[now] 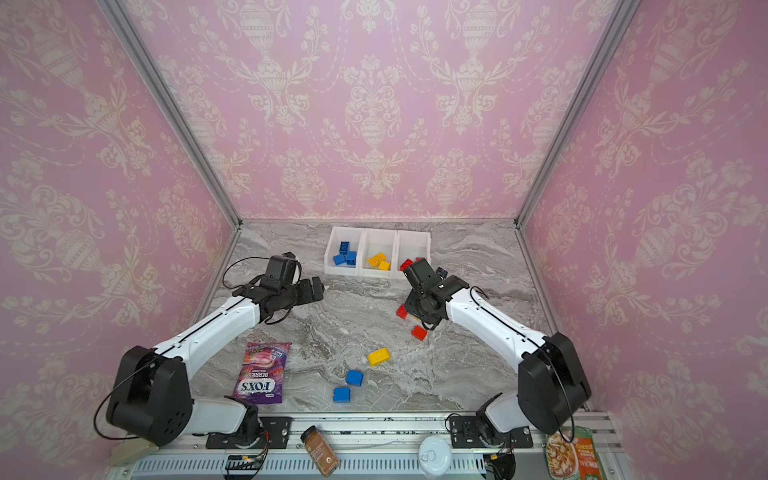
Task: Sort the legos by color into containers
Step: 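Grasp and lift the yellow brick with the right gripper toward the bin, then lower the yellow brick into the middle compartment and open the right gripper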
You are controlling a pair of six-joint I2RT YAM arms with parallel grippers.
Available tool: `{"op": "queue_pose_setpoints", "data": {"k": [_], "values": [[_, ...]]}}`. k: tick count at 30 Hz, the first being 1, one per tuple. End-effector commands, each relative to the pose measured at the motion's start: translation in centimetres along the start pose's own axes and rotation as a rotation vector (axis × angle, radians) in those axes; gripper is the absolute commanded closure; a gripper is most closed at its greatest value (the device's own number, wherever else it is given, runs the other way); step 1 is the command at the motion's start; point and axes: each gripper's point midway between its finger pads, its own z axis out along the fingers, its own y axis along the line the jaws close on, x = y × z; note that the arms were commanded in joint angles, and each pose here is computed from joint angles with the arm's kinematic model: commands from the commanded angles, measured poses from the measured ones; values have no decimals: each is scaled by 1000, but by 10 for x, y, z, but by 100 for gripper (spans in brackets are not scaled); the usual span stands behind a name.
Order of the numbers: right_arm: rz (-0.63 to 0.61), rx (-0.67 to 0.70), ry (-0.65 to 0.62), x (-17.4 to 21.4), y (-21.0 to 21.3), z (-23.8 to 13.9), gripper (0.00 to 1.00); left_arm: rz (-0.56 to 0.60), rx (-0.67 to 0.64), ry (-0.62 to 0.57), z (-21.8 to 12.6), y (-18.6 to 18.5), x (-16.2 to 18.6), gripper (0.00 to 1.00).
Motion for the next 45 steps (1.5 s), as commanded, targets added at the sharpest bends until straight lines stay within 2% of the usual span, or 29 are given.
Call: {"op": "queue_pose_setpoints", "data": {"k": [1, 7, 13, 27, 34, 36, 39, 45], "values": [[-115, -75, -33, -26, 43, -2, 72, -35, 38, -11, -2, -3, 2, 1], [-207, -135, -71, -65, 101, 12, 72, -39, 43, 1, -1, 1, 14, 1], [-252, -182, -105, -99, 140, 38, 71, -36, 46, 6, -1, 1, 16, 1], [-243, -226, -148, -143, 176, 89, 69, -37, 47, 24, 3, 0, 21, 1], [-233, -214, -142, -153, 177, 109, 58, -39, 47, 23, 2, -2, 20, 1], [-237, -213, -143, -154, 177, 111, 52, -39, 46, 24, 2, -2, 20, 1], [-240, -212, -150, -156, 177, 109, 42, -37, 46, 23, 2, -3, 19, 1], [-261, -246, -165, -156, 182, 94, 33, -31, 46, 21, 1, -4, 18, 1]]}}
